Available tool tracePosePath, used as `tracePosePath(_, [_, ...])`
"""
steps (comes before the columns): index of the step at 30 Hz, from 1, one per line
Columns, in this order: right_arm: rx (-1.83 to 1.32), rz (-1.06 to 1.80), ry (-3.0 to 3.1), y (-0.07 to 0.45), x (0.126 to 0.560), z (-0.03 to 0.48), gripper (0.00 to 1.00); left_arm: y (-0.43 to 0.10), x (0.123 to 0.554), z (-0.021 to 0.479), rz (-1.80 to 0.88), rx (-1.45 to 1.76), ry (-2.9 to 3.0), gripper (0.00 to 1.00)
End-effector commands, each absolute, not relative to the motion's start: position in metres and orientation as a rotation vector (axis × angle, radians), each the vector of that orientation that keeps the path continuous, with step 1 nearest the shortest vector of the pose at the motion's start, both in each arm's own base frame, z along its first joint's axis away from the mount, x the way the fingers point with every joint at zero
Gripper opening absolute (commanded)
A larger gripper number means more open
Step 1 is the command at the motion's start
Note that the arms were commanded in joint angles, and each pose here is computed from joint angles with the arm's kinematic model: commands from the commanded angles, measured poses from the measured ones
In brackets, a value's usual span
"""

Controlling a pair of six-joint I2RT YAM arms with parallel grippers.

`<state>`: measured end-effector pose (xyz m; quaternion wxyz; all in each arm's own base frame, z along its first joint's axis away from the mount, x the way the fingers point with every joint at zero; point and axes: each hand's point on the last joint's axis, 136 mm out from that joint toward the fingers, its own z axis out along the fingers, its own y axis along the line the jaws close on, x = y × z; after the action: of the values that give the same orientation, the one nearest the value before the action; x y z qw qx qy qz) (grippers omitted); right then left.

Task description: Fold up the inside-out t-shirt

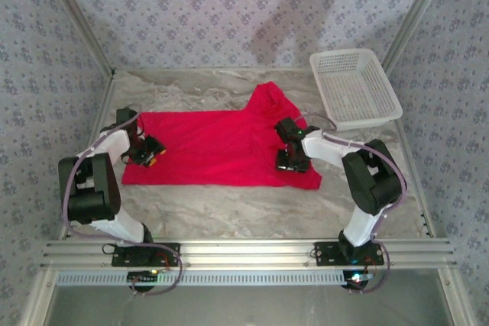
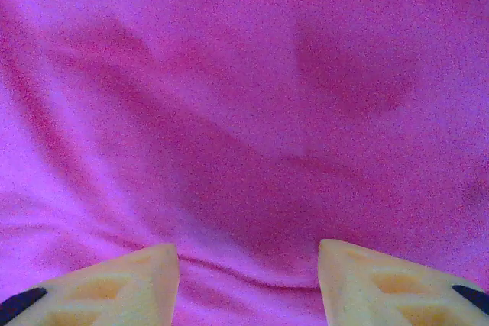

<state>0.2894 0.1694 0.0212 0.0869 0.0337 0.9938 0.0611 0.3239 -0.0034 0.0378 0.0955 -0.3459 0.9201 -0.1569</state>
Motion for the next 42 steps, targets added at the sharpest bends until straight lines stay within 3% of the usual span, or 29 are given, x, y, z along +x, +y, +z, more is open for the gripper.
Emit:
tracePosePath(1, [0.127,0.207,3.007,0.168,0.27,0.007,0.48,-0.006,0.314,0.025,-0.493,-1.012,2.749,0.41])
tracePosePath(9, [0.173,0.02,3.126,0.138,0.194,-0.003,0.46,-0.008,0.252,0.003,-0.466,-1.114,2.817,0.41])
tracePosePath(15, [0.181,0.132,3.05,0.136,0.179,0.034,0.48,-0.009,0.245,0.046,-0.477,-1.078,2.704,0.43])
tracePosePath(18, [0.102,0.248,2.938,0.153,0.21,0.076,0.53,-0.008,0.269,0.083,-0.482,-1.014,2.626,0.45])
tracePosePath(20, [0.08,0.292,2.84,0.162,0.243,0.106,0.61,-0.005,0.293,0.104,-0.473,-0.958,2.588,0.48])
tracePosePath(26, [0.133,0.216,2.636,0.162,0.371,0.156,0.61,0.007,0.374,0.118,-0.4,-0.893,2.595,0.46])
tracePosePath(35, [0.143,0.018,2.66,0.169,0.508,0.113,0.56,0.025,0.453,0.086,-0.25,-0.853,2.721,0.45])
tracePosePath(42, [0.063,-0.061,2.705,0.171,0.549,0.073,0.56,0.037,0.469,0.065,-0.14,-0.832,2.774,0.46])
